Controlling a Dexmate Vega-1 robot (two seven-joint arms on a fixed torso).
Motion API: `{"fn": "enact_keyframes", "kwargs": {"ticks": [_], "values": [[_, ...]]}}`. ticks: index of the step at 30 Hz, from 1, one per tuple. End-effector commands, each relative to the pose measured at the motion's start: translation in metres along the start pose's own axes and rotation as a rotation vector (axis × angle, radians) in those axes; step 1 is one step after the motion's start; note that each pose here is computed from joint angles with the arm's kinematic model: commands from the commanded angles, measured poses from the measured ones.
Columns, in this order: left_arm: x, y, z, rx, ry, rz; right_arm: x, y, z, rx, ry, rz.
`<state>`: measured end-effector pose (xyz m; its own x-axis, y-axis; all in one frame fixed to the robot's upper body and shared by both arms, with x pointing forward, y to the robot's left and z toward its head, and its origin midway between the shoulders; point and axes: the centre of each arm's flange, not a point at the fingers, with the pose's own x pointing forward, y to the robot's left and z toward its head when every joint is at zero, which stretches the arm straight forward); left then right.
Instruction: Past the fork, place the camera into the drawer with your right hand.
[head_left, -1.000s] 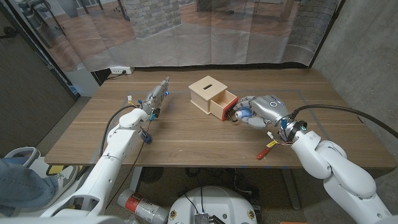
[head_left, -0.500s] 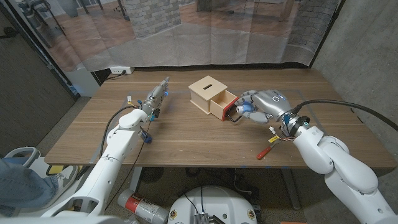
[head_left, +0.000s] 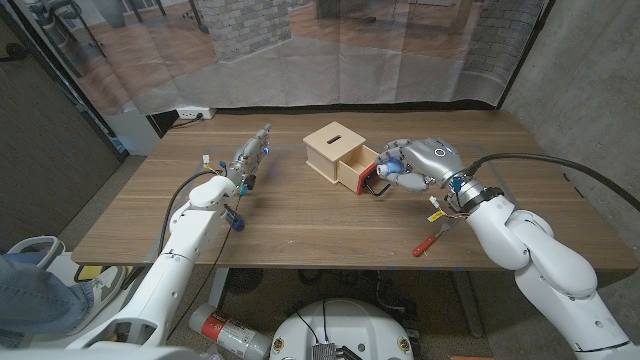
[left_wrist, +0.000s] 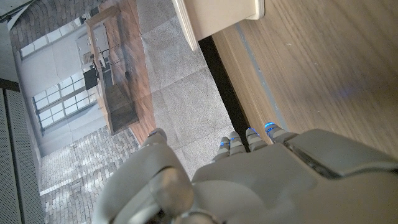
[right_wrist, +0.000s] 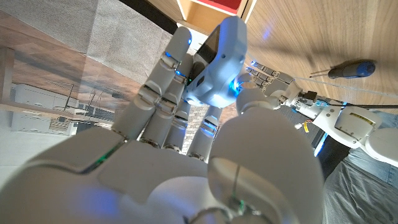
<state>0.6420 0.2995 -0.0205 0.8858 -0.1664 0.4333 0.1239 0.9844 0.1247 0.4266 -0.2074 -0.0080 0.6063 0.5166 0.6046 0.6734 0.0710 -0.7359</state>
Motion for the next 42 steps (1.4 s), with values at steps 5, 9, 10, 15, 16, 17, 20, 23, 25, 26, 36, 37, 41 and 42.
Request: {"fn": "enact_keyframes", "kwargs": {"ticks": [5, 9, 10, 15, 16, 17, 20, 23, 25, 26, 36, 37, 41, 42], "values": [[-0.006, 0.005, -0.002, -0.001, 0.007, 0.014, 0.019, 0.000, -0.005, 0.002, -0.013, -0.024], [-0.008, 0.006, -0.003, -0.001, 0.010, 0.016, 0.022, 0.000, -0.006, 0.003, -0.016, -0.028], [-0.009, 0.007, -0.003, -0.002, 0.010, 0.018, 0.024, 0.001, -0.005, 0.005, -0.016, -0.031], [-0.009, 0.007, -0.003, 0.001, 0.008, 0.019, 0.027, 0.004, -0.005, 0.006, -0.021, -0.045], [-0.009, 0.007, -0.003, 0.001, 0.008, 0.019, 0.027, 0.004, -0.005, 0.006, -0.021, -0.045], [-0.010, 0.008, -0.002, 0.003, 0.008, 0.019, 0.029, 0.005, -0.005, 0.012, -0.022, -0.049], [-0.010, 0.008, -0.001, 0.003, 0.006, 0.019, 0.030, 0.006, -0.005, 0.012, -0.023, -0.053], [-0.011, 0.009, -0.001, 0.005, 0.006, 0.021, 0.034, 0.007, -0.005, 0.016, -0.026, -0.056], [-0.011, 0.010, 0.000, 0.007, 0.007, 0.020, 0.035, 0.007, -0.005, 0.019, -0.026, -0.057], [-0.012, 0.010, 0.000, 0.007, 0.008, 0.019, 0.038, 0.008, -0.004, 0.018, -0.029, -0.060], [-0.012, 0.011, 0.003, 0.017, 0.008, 0.018, 0.052, 0.011, -0.004, 0.038, -0.038, -0.063], [-0.012, 0.012, 0.003, 0.017, 0.008, 0.018, 0.053, 0.011, -0.004, 0.040, -0.039, -0.064], [-0.012, 0.012, 0.005, 0.022, 0.007, 0.017, 0.058, 0.010, -0.003, 0.048, -0.040, -0.070], [-0.012, 0.012, 0.005, 0.024, 0.007, 0.017, 0.059, 0.010, -0.003, 0.049, -0.040, -0.071]]}}
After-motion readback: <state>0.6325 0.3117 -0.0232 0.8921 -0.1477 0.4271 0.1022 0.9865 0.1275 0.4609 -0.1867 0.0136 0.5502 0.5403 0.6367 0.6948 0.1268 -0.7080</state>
